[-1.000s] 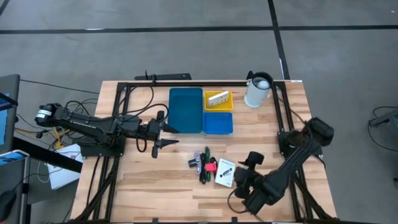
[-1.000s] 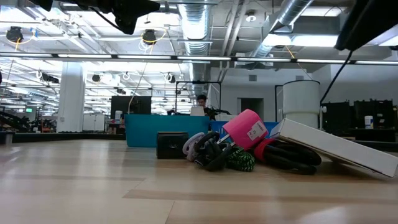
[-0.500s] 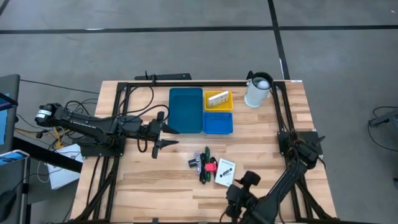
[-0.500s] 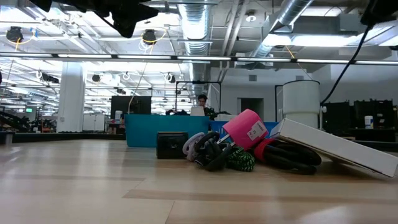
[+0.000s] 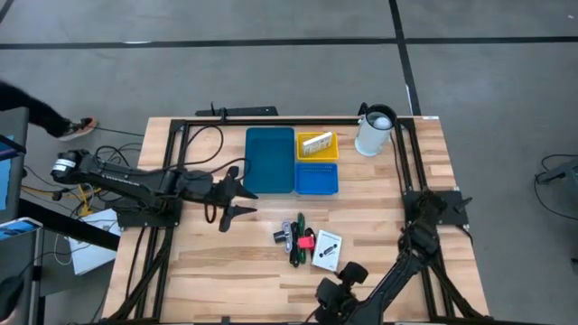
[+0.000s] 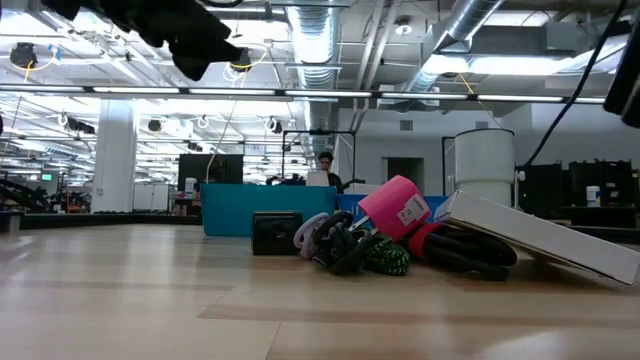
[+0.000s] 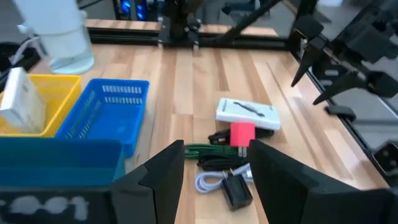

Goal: Pick and place items into bin
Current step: Put the card reader box into the yellow bin

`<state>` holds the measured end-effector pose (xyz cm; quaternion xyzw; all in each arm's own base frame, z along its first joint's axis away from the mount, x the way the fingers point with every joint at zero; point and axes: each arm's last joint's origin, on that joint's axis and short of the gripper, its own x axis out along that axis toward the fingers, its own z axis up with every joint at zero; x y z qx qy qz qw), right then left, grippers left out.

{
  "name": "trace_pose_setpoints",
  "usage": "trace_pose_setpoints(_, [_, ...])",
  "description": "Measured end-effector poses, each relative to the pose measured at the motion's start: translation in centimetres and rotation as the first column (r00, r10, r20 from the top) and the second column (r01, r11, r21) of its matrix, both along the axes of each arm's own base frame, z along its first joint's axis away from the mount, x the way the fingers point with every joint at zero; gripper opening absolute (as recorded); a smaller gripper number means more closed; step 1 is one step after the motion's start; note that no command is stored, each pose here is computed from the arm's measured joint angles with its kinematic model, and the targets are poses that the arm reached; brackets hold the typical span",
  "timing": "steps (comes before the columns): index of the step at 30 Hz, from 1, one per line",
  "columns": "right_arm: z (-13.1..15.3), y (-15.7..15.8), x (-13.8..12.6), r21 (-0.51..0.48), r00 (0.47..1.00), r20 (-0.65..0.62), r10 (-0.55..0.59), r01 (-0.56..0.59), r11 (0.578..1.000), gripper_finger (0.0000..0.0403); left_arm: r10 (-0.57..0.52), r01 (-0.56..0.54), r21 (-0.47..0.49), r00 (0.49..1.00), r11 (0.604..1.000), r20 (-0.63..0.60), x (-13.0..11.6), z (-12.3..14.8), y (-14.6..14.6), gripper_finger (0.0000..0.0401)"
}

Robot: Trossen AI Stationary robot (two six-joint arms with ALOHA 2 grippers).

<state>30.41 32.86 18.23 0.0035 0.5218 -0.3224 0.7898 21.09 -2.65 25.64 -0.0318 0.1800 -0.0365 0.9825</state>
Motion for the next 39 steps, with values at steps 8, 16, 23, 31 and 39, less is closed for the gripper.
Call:
trace_pose_setpoints(8, [1.0, 1.0, 0.9, 0.071, 0.995, 0.086, -0.043, 0.037, 0.997, 0.0235, -0.125, 0.135, 0.067, 0.982, 0.989, -0.139, 2.8, 1.9, -0.6, 0.0169])
trace_pose_setpoints(16, [1.0, 1.0, 0.9, 0.097, 0.991, 0.104, -0.088, 0.078, 0.992, 0.0235, -0.331, 0.345, 0.019, 0.914, 0.938, -0.232, 5.8, 1.0, -1.6, 0.0169])
trace_pose_setpoints(23, [0.9, 1.1, 1.0, 0.102, 0.991, 0.107, -0.084, 0.073, 0.992, 0.0235, -0.336, 0.363, 0.033, 0.890, 0.931, -0.308, 6.1, 0.0, -1.6, 0.0169])
trace_pose_setpoints(31, [0.5, 0.9, 0.9, 0.077, 0.995, 0.083, -0.061, 0.055, 0.996, 0.0235, -0.338, 0.365, 0.032, 0.888, 0.930, -0.312, 5.9, 0.1, -1.7, 0.0169])
trace_pose_setpoints(39, [0.4, 0.9, 0.6, 0.070, 0.998, -0.043, 0.039, -0.036, 0.997, 0.0235, -0.336, 0.366, 0.025, 0.878, 0.930, -0.339, 5.7, -0.1, -1.7, 0.0169])
